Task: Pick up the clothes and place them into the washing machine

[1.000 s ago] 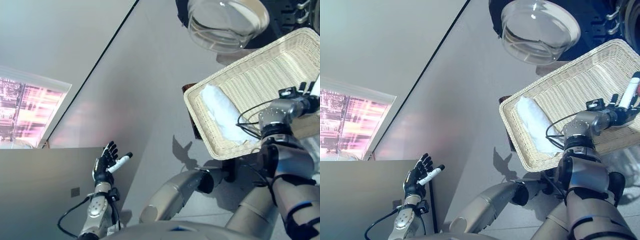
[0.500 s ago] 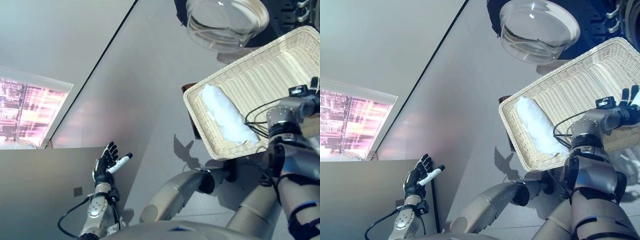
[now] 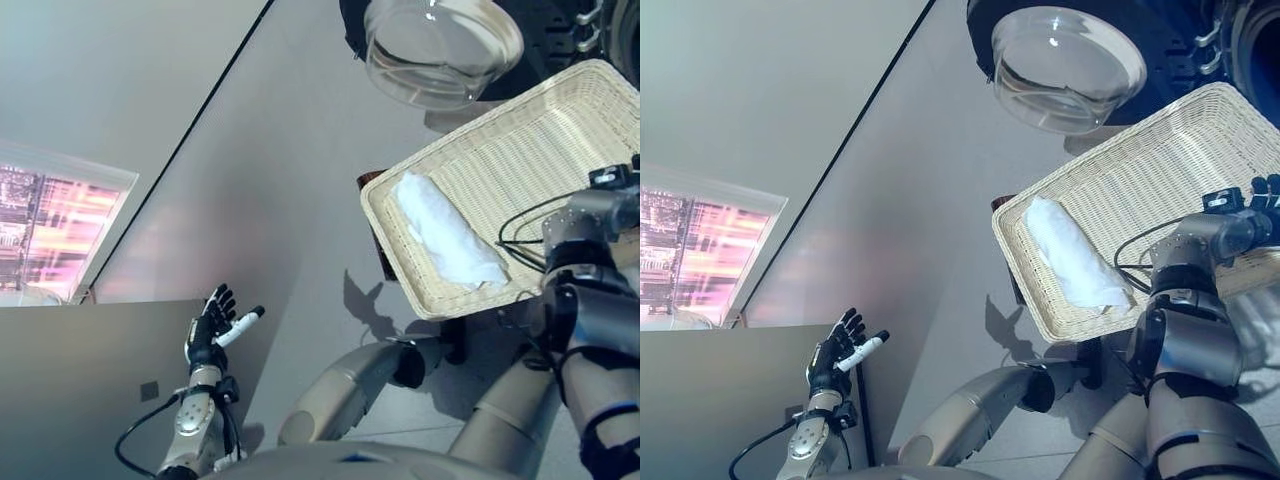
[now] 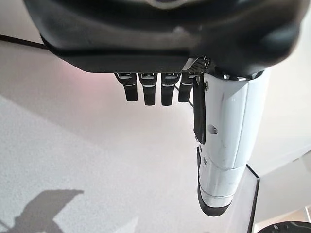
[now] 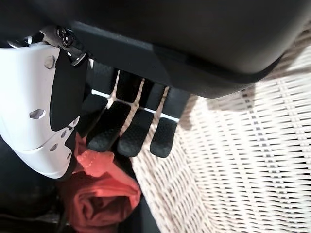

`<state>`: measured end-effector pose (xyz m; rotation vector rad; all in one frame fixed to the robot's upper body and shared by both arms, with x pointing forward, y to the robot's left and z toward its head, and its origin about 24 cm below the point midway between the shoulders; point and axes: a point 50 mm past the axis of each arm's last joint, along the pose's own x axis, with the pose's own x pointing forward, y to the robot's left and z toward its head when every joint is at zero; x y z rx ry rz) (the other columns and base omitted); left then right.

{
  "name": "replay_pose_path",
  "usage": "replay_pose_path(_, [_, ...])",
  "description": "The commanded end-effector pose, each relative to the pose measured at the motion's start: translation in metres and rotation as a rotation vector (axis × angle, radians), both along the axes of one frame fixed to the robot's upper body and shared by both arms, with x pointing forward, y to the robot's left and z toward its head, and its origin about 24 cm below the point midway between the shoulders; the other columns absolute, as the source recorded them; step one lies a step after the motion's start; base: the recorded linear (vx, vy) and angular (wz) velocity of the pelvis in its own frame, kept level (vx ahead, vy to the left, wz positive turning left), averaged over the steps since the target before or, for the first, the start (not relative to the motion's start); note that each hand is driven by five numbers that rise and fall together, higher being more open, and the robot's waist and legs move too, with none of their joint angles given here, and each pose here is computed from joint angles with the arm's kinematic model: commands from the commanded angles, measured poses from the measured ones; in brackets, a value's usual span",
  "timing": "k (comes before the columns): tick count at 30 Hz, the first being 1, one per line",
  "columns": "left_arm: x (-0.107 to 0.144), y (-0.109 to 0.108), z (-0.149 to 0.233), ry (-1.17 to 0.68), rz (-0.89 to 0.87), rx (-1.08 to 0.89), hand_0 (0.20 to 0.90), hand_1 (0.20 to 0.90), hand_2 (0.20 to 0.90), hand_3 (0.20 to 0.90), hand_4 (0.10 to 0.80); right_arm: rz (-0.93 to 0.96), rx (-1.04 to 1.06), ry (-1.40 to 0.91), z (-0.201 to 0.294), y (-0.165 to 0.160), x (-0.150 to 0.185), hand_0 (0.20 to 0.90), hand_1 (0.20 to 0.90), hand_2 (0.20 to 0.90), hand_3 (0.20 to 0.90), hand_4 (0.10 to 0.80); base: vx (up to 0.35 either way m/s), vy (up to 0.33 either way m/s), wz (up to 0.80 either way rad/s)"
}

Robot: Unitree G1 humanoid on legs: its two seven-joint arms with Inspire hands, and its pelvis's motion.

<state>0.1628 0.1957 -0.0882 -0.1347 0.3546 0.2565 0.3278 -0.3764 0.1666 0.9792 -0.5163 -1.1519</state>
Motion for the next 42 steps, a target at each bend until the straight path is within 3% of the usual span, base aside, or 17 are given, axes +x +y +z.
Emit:
replay_pose_path(1, [-0.003,0.047,0.005,-0.019,0.191,0.060,0.900,0.900,0.900,0.900,0.800,0.022,-0.182,0.098,0.013,-0.008,-0.002,0.200,0.200,0.200,0.200,0.300,-0.026,-0.056,0.04])
replay_pose_path(6, [-0.001,0.051,0.005,-0.015,0.200,0.071,0.900,0.900,0.900,0.900,0.800,0.168,-0.196,0.262,-0.035,0.023,0.009,0.200,0.200,0.200,0.200,0.300,-0.013,-0.116,0.03])
replay_pose_path(7, [0.000,0.052,0.004,-0.007,0.210,0.073,0.900,0.900,0.900,0.900,0.800,0.311,-0.208,0.326,-0.069,0.059,0.017,0.200,0.200,0.200,0.200,0.300,0.020,-0.152,0.00])
replay_pose_path(10, [-0.008,0.054,-0.006,0.057,0.249,0.062,0.900,0.900,0.900,0.900,0.800,0.535,-0.192,0.289,-0.110,0.129,0.020,0.200,0.200,0.200,0.200,0.300,0.091,-0.187,0.20])
replay_pose_path(11, [-0.009,0.055,-0.006,0.059,0.251,0.064,0.900,0.900,0.900,0.900,0.800,0.537,-0.189,0.291,-0.111,0.131,0.019,0.200,0.200,0.200,0.200,0.300,0.139,-0.160,0.12])
replay_pose_path(12, [-0.011,0.055,-0.007,0.060,0.256,0.054,0.900,0.900,0.900,0.900,0.800,0.623,-0.173,0.252,-0.126,0.158,0.012,0.200,0.200,0.200,0.200,0.300,0.142,-0.163,0.18])
replay_pose_path(14, [-0.024,0.062,-0.015,0.129,0.290,0.065,0.900,0.900,0.900,0.900,0.800,0.700,-0.137,0.258,-0.146,0.180,0.000,0.200,0.200,0.200,0.200,0.300,0.158,-0.195,0.34])
replay_pose_path(19, [-0.048,0.064,-0.032,0.271,0.289,0.085,0.900,0.900,0.900,0.900,0.800,0.824,-0.082,0.291,-0.175,0.214,-0.021,0.200,0.200,0.200,0.200,0.300,0.106,-0.130,0.30])
replay_pose_path(26, [-0.075,0.069,-0.046,0.418,0.340,0.111,0.900,0.900,0.900,0.900,0.800,0.875,-0.009,0.332,-0.197,0.229,-0.041,0.200,0.200,0.200,0.200,0.300,0.081,-0.057,0.04])
replay_pose_path(32, [-0.099,0.072,-0.053,0.525,0.338,0.146,0.900,0.900,0.900,0.900,0.800,0.832,0.064,0.481,-0.227,0.216,-0.062,0.200,0.200,0.200,0.200,0.300,0.095,-0.021,-0.04])
replay_pose_path(34, [-0.106,0.073,-0.054,0.551,0.328,0.161,0.900,0.900,0.900,0.900,0.800,0.826,0.055,0.578,-0.239,0.209,-0.071,0.200,0.200,0.200,0.200,0.300,0.090,-0.013,-0.06])
replay_pose_path(37, [-0.111,0.075,-0.054,0.587,0.273,0.203,0.900,0.900,0.900,0.900,0.800,0.817,0.045,0.903,-0.271,0.187,-0.100,0.200,0.200,0.200,0.200,0.300,0.067,-0.022,-0.01])
replay_pose_path(38, [-0.110,0.076,-0.054,0.590,0.259,0.216,0.900,0.900,0.900,0.900,0.800,0.821,0.032,0.970,-0.274,0.181,-0.103,0.900,0.900,0.900,0.900,0.800,0.025,-0.012,0.08])
replay_pose_path(42, [-0.109,0.078,-0.052,0.592,0.210,0.231,0.900,0.900,0.900,0.900,0.800,0.798,0.046,1.113,-0.281,0.161,-0.113,0.900,0.900,0.900,0.900,0.800,0.036,-0.019,0.10])
